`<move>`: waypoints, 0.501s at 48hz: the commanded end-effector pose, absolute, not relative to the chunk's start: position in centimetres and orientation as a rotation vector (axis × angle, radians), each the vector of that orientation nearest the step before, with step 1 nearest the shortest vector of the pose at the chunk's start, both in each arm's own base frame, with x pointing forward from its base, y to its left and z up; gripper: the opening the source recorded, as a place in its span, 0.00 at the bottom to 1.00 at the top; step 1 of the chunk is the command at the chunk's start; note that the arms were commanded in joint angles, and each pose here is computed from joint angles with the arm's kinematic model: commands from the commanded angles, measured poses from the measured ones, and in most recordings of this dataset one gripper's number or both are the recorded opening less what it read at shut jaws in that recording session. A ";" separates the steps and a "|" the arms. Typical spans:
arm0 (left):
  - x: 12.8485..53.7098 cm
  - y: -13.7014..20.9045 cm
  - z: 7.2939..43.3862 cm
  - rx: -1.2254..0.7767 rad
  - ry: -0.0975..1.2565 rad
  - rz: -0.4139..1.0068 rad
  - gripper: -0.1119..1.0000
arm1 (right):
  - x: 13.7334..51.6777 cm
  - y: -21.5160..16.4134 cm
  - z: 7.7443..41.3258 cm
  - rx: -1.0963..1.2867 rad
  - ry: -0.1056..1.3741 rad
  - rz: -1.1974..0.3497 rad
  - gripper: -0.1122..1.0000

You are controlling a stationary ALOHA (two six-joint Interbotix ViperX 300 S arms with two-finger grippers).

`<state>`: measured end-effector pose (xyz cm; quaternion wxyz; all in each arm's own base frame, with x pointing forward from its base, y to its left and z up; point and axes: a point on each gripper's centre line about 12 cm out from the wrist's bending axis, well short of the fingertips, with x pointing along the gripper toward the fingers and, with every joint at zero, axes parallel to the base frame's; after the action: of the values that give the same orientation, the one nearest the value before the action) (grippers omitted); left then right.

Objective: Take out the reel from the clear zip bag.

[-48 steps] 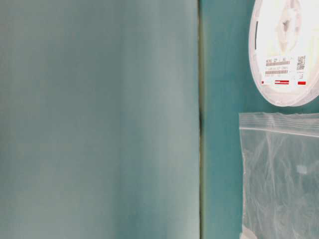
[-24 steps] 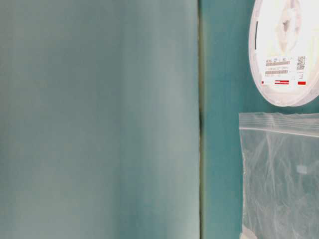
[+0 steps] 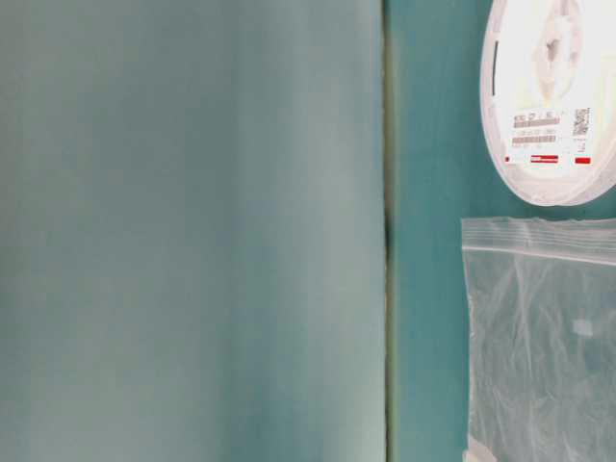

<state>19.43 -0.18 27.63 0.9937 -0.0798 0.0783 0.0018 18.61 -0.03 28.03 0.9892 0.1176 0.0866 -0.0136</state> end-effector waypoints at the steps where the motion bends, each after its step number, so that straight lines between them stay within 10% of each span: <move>1: 19.6 -0.3 28.7 -0.158 0.128 -0.004 0.92 | 18.8 0.0 28.9 0.223 0.153 -0.023 0.93; 24: 19.6 -0.3 28.8 -0.155 0.128 -0.004 0.92 | 18.6 -0.1 29.0 0.224 0.145 -0.024 0.93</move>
<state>19.43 -0.21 27.63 0.9938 -0.0790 0.0783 0.0009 18.54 -0.03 28.12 0.9894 0.1176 0.0843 -0.0133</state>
